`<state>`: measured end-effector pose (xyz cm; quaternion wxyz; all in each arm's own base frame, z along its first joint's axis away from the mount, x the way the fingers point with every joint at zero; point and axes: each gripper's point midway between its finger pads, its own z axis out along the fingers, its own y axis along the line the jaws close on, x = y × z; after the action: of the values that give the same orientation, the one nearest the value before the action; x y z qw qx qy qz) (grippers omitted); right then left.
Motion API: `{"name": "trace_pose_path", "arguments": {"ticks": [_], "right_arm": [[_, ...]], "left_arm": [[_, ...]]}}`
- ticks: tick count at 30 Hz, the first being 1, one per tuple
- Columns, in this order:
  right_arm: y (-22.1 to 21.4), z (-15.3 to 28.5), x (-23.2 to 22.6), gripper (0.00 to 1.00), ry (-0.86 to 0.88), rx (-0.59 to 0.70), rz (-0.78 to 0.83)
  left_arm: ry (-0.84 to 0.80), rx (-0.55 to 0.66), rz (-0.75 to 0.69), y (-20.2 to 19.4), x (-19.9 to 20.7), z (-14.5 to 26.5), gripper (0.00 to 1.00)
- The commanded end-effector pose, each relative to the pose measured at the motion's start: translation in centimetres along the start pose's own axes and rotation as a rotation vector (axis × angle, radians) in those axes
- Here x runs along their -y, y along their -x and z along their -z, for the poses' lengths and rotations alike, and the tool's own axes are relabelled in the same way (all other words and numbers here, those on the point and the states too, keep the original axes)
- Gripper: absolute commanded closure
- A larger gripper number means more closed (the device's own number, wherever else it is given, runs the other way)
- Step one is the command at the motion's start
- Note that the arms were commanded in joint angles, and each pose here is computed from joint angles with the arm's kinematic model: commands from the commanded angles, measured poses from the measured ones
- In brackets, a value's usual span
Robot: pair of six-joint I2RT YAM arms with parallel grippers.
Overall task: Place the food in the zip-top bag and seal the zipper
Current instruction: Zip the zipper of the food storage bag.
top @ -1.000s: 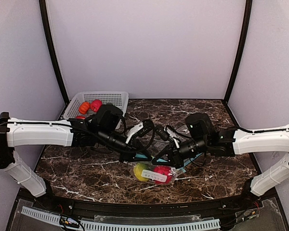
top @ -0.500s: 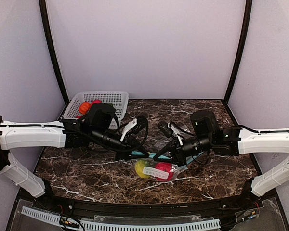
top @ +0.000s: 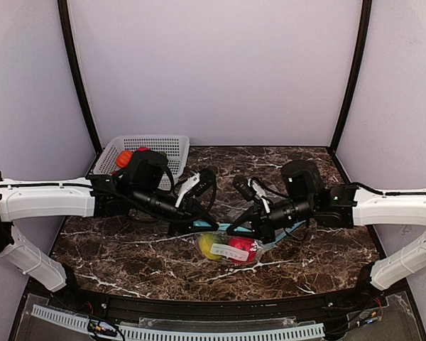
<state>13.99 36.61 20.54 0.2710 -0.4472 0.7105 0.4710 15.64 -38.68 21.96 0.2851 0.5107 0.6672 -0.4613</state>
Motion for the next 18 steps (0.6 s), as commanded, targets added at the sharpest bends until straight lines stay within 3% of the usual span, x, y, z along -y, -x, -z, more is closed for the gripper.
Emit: {"name": "trace_pose_path", "arguments": {"ticks": [1,13,18], "right_arm": [[-2.9,1.4,2.4,1.0,-0.106,-0.108,-0.076],[-3.1,1.6,2.7,1.0,-0.121,-0.118,-0.072],[-1.3,0.9,0.9,1.0,-0.023,-0.08,-0.064]], "left_arm": [[0.037,-0.113,0.084,-3.1,-0.5,2.3,0.99],[0.04,-0.123,0.091,-3.2,-0.7,2.8,0.99],[-0.036,-0.1,0.116,-2.4,0.2,2.3,0.99]]}}
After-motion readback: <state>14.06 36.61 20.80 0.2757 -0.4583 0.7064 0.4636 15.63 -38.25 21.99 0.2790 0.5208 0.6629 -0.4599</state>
